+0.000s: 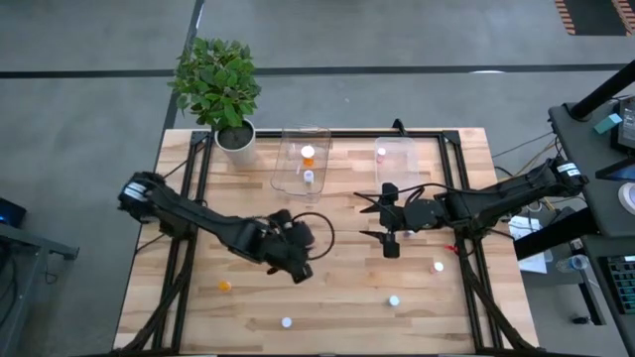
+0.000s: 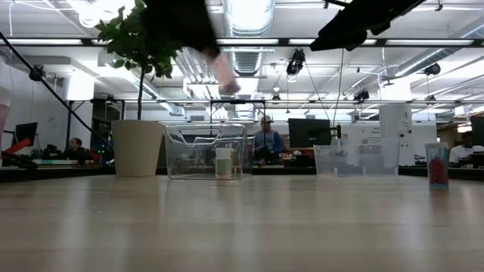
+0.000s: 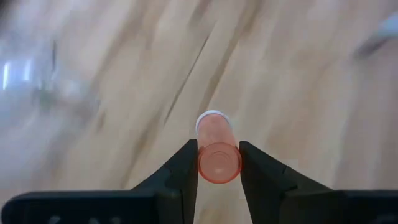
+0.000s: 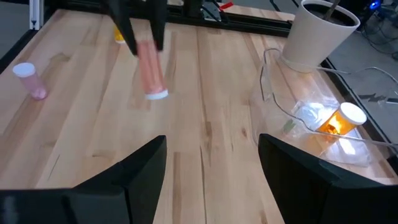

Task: Pick and place medicine bottles into bin by pill shape (circle, oval)
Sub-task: Put the pink tablet pill bottle into the right transparent bin

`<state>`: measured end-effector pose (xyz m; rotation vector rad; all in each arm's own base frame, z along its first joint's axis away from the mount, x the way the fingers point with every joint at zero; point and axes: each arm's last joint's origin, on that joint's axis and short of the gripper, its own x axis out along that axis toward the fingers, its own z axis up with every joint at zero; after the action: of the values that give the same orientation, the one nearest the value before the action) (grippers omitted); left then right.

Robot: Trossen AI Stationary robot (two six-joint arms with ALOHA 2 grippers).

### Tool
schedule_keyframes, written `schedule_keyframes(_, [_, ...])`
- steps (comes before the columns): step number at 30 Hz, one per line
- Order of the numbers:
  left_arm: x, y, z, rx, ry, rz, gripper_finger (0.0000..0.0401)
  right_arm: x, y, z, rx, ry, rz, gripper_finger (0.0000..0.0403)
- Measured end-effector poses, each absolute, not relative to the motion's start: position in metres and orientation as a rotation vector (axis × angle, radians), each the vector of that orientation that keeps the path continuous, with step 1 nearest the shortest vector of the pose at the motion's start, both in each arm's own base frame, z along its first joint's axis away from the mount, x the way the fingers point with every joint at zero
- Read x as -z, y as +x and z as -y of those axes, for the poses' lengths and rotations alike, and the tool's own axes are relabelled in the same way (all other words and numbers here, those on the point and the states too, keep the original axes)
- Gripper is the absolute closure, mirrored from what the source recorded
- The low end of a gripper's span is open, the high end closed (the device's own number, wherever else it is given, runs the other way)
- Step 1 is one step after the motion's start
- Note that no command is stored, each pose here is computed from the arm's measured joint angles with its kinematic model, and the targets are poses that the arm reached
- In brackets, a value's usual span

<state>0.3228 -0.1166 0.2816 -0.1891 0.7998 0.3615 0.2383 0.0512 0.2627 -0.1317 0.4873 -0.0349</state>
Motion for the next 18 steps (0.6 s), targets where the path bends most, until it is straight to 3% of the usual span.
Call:
schedule_keyframes(7, [-0.319,0.328,0.118,-0.165,-0.004,-0.41,0.0317,-0.243,0.237,-0.054,-0.081,-0.086,-0.36,0.0158])
schedule_keyframes(18, [-0.316,0.327,0.117,-0.118,0.119,-0.261,0.0318,-0.218,0.222,-0.056,-0.257,-0.02,0.051,0.0158])
